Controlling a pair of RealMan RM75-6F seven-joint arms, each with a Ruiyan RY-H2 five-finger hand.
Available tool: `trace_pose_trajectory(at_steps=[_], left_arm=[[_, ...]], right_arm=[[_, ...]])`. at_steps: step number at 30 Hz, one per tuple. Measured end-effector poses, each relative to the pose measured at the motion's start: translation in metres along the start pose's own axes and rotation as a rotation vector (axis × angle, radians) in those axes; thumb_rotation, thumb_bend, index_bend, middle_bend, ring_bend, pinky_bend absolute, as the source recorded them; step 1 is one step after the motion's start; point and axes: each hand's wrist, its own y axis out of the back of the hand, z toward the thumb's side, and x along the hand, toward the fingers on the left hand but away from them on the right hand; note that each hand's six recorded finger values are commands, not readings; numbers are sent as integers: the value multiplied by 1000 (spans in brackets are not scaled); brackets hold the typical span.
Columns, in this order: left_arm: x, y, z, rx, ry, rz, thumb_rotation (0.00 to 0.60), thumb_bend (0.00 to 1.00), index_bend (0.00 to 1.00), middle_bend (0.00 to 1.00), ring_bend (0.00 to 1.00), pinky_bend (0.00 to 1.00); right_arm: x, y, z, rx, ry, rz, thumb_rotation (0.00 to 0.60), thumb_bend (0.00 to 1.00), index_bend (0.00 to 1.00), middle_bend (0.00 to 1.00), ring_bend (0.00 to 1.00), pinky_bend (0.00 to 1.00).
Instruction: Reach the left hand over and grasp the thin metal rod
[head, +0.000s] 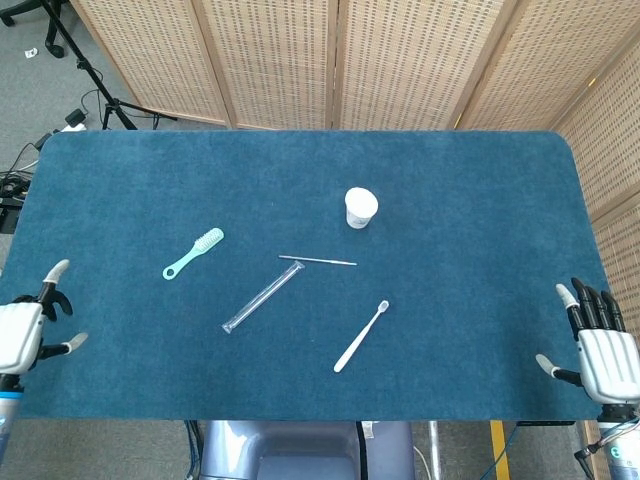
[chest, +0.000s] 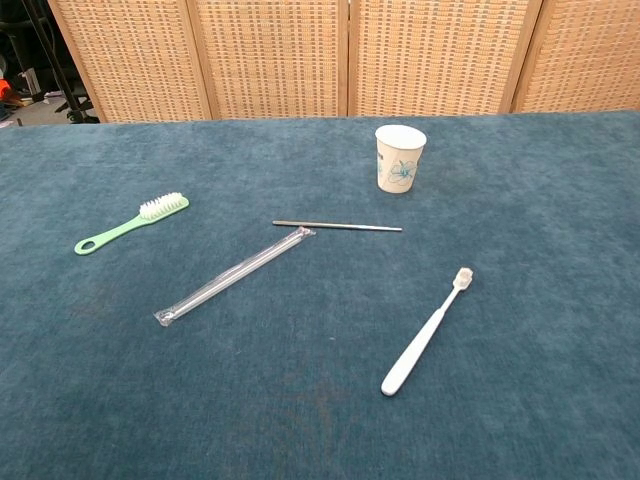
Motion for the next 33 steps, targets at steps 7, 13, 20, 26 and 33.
trace_pose_trajectory(at_steps=[7, 13, 20, 26, 33], left_arm=[[32, -10, 49, -45, -149, -52, 600, 426, 1, 1000, 1000, 1000], [66, -28, 115, -66, -282, -213, 600, 446, 6, 1000, 1000, 1000], [93, -44, 171, -53, -358, -341, 600, 498, 6, 1000, 1000, 1000], [110, -64, 198, -74, -354, -427, 600, 622, 6, 1000, 1000, 1000], [131, -91, 224, -71, -318, -517, 600, 745, 6, 1000, 1000, 1000]], right_arm=[[-2, -2, 0, -1, -1, 8, 600, 0, 0, 0, 0, 0], [-6, -3, -5, -7, -21, 15, 600, 0, 0, 0, 0, 0], [-8, -2, -8, -14, -33, 17, 600, 0, 0, 0, 0, 0], [-11, -2, -12, -22, -45, 24, 600, 0, 0, 0, 0, 0], [-15, -5, -16, -29, -58, 40, 600, 0, 0, 0, 0, 0]])
